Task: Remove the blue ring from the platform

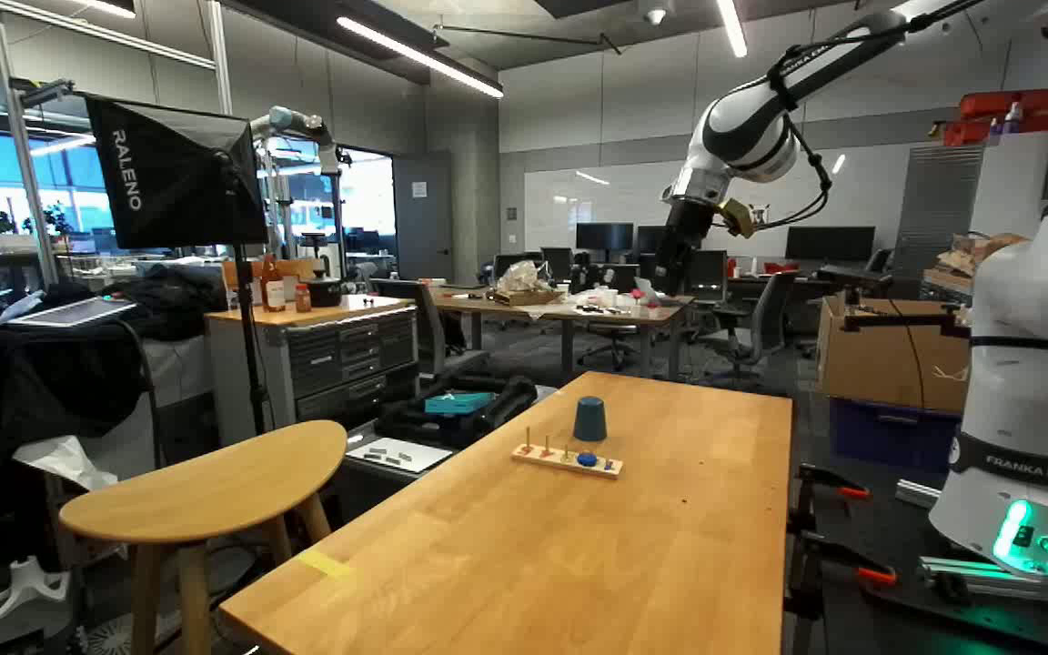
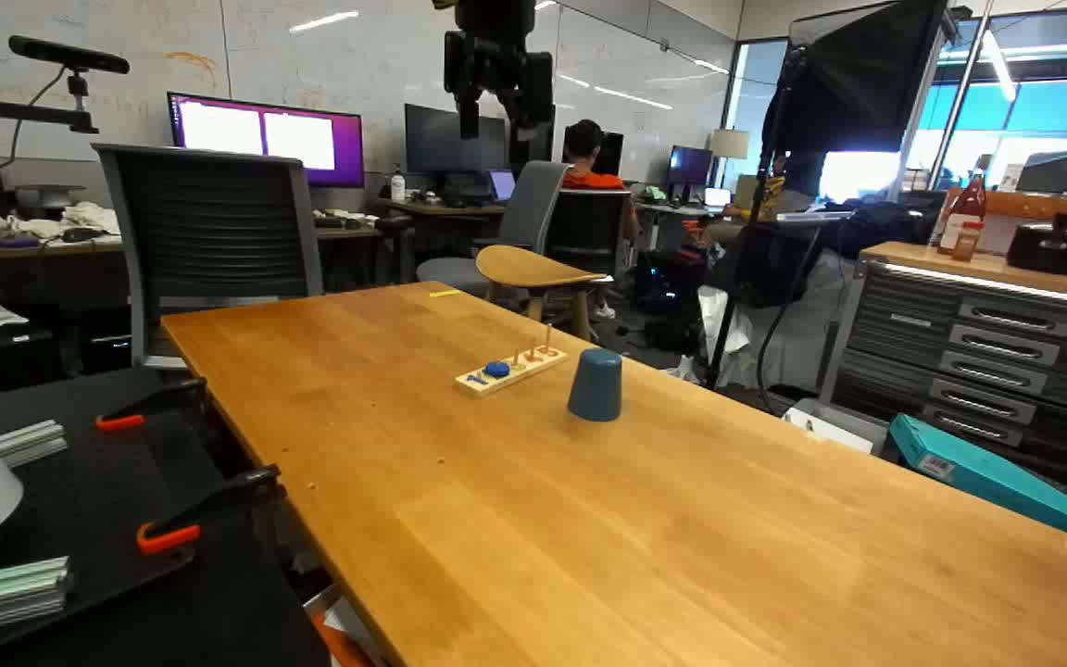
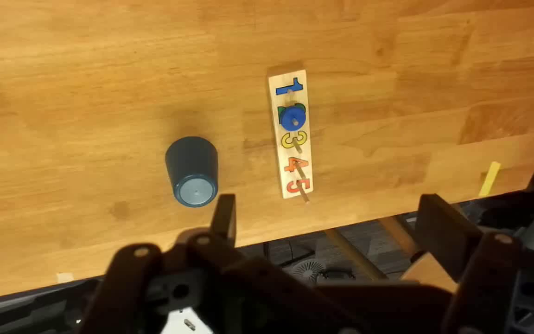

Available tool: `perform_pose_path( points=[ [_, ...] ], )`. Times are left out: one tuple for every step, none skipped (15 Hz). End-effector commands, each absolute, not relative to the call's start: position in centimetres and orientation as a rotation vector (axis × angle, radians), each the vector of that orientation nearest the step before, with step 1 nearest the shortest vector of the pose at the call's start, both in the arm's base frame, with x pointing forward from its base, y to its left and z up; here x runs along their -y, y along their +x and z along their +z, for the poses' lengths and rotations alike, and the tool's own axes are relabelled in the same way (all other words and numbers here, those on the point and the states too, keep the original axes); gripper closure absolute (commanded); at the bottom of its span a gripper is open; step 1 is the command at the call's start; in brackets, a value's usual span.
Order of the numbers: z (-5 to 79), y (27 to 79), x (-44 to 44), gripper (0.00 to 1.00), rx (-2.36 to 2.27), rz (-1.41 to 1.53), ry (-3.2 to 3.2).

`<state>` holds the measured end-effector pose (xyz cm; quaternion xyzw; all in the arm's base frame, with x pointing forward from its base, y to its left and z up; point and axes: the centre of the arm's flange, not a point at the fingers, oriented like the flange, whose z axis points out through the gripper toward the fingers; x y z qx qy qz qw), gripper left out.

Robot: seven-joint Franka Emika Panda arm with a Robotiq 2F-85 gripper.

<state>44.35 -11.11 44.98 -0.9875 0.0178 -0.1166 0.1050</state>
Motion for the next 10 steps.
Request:
perform_pose_path(
  points=[
    [45.1,44.4,11.1,0.00,-0.053,-0.349,-2.911],
    [45.3,44.5,11.2,0.00,-0.052,-0.355,-2.911],
    [45.5,44.5,11.2,0.00,-0.052,-0.360,-2.911],
    [45.6,44.6,11.2,0.00,-0.052,-0.363,-2.911],
    [45.6,44.6,11.2,0.00,-0.052,-0.363,-2.911],
    [45.1,45.1,10.1,0.00,-0.045,-0.317,-2.943],
    [44.3,45.5,8.9,0.00,-0.004,-0.303,-2.974],
    [42.8,46.3,7.0,0.00,0.035,-0.278,-3.023],
    [41.2,47.3,5.3,0.00,0.061,-0.261,-3.051],
    [39.6,48.3,3.8,0.00,0.079,-0.214,-3.069]
  ],
)
